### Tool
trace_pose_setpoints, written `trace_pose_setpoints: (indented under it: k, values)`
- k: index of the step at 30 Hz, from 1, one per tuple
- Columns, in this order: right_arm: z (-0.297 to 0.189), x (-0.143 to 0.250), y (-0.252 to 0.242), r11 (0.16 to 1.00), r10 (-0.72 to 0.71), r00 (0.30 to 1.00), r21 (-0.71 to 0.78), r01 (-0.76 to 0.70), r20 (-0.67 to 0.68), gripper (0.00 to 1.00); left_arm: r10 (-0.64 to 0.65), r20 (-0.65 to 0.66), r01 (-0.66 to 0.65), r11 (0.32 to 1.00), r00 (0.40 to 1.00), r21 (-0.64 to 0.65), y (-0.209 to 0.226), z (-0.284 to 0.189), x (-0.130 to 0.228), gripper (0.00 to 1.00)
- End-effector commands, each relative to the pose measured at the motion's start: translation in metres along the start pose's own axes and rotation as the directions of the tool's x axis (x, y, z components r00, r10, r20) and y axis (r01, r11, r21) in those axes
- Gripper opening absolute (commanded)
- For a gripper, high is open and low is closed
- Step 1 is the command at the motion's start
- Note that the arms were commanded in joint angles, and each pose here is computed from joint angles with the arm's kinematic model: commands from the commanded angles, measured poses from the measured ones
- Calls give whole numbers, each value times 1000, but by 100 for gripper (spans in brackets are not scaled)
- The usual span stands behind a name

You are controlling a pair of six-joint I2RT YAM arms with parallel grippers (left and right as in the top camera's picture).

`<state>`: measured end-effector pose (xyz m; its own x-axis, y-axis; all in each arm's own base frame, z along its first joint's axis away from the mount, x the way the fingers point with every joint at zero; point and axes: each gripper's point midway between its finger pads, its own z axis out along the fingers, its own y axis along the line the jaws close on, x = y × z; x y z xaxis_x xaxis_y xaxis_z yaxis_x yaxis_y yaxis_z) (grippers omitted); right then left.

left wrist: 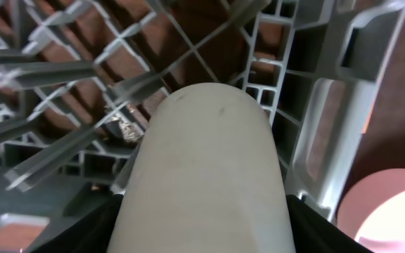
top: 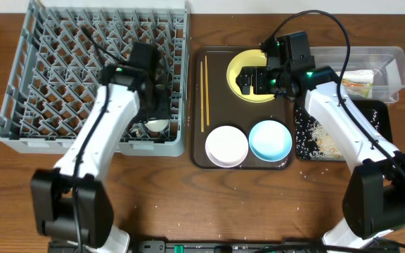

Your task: Sort waste into correct bins and load items into the dishwasher

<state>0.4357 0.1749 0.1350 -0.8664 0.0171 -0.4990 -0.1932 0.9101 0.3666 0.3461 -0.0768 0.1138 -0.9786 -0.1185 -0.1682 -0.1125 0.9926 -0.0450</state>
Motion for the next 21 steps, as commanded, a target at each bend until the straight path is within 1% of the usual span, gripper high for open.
trace_pose_setpoints:
  k: [1, 3, 5, 9, 10, 13, 18, 21]
  values:
    - [-1, -3, 2, 1000, -26, 1000, 5, 26, 11, 99, 21, -43, -23, 999, 999, -39, -1, 14, 8, 52]
    - [-1, -4, 2, 1000, -27, 1000, 5, 27, 11, 99, 23, -53, -25, 999, 998, -42, -1, 17, 9, 61]
    - [-1, -3, 2, 1000, -26, 1000, 5, 26, 10, 99, 23, -60, -26, 999, 998, -45, -1, 20, 10, 77]
    - [-1, -3, 2, 1000, -26, 1000, 5, 26, 10, 99, 23, -48, -25, 999, 999, -41, -1, 16, 8, 92]
    - [-1, -3, 2, 1000, -26, 1000, 5, 26, 11, 99, 29, -40, -30, 999, 999, -38, -2, 12, 6, 94]
    - [-1, -3, 2, 1000, -26, 1000, 5, 26, 11, 99, 34, -15, -35, 999, 999, -29, -4, -5, 1, 95]
    - [-1, -3, 2, 1000, -26, 1000, 6, 26, 9, 99, 47, 77, -48, 999, 996, 10, -12, -50, -4, 94]
    - [-5, -6, 2, 1000, -26, 999, 5, 25, 22, 99, 77, 117, -87, 993, 990, 81, -30, -70, 3, 94]
